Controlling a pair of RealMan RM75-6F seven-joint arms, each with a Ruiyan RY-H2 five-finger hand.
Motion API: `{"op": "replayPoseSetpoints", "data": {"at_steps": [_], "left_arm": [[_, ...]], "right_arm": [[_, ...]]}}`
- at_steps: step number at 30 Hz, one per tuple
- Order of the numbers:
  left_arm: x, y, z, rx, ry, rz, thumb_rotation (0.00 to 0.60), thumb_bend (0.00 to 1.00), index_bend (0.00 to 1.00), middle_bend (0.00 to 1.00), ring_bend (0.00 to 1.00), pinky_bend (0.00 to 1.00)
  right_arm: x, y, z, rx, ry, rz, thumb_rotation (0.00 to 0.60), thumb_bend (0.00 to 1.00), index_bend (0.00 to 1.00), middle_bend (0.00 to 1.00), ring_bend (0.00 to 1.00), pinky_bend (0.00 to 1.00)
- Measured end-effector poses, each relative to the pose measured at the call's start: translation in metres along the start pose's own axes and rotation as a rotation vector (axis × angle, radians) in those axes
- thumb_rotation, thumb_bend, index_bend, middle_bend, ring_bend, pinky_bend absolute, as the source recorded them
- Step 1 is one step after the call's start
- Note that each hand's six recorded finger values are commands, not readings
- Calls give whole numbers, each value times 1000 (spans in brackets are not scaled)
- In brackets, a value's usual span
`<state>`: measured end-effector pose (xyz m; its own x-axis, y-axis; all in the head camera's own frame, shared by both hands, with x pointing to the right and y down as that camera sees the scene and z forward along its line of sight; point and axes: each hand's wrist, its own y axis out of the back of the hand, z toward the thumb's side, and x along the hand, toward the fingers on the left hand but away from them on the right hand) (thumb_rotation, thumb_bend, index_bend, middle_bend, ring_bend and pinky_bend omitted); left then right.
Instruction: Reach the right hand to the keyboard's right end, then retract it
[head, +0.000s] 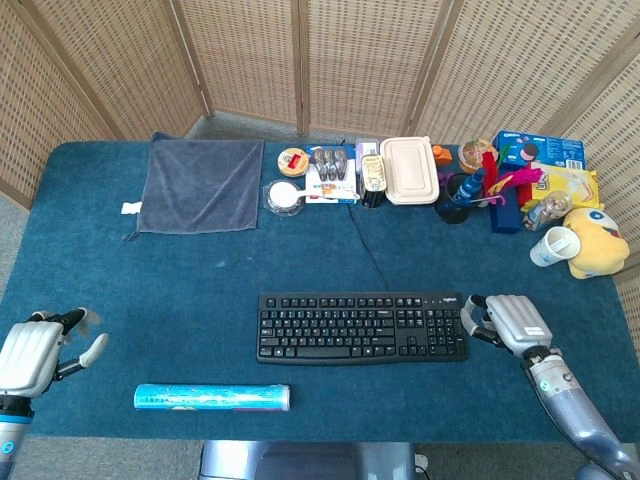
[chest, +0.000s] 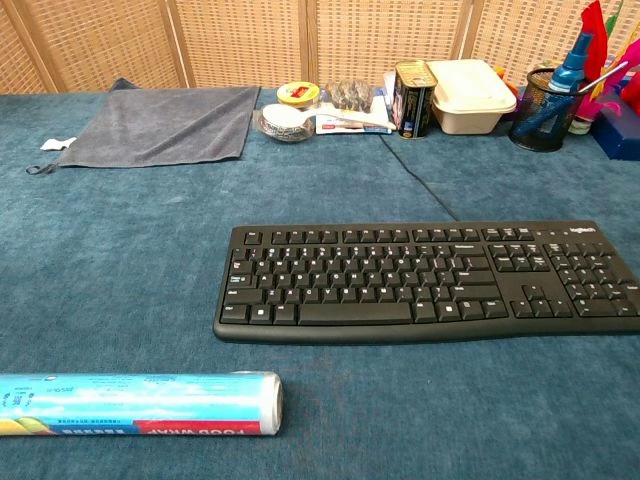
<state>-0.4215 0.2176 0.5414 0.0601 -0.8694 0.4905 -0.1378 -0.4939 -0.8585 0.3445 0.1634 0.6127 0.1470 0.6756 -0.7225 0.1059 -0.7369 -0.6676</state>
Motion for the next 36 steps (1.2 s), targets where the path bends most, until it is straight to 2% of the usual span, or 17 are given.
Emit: {"op": "replayPoseSetpoints", "data": {"at_steps": [13, 36], "left_arm": [[1, -4, 2, 2, -3, -12, 1, 219, 412, 535, 586, 367], [2, -8, 0, 5, -1, -25, 0, 219, 413, 535, 586, 367]], "right_arm": [[-26, -32, 5, 102, -45, 51, 0, 561, 423, 947, 1000, 812], [-41, -61, 8, 155, -74, 116, 0, 559, 404, 949, 1000, 814]]}}
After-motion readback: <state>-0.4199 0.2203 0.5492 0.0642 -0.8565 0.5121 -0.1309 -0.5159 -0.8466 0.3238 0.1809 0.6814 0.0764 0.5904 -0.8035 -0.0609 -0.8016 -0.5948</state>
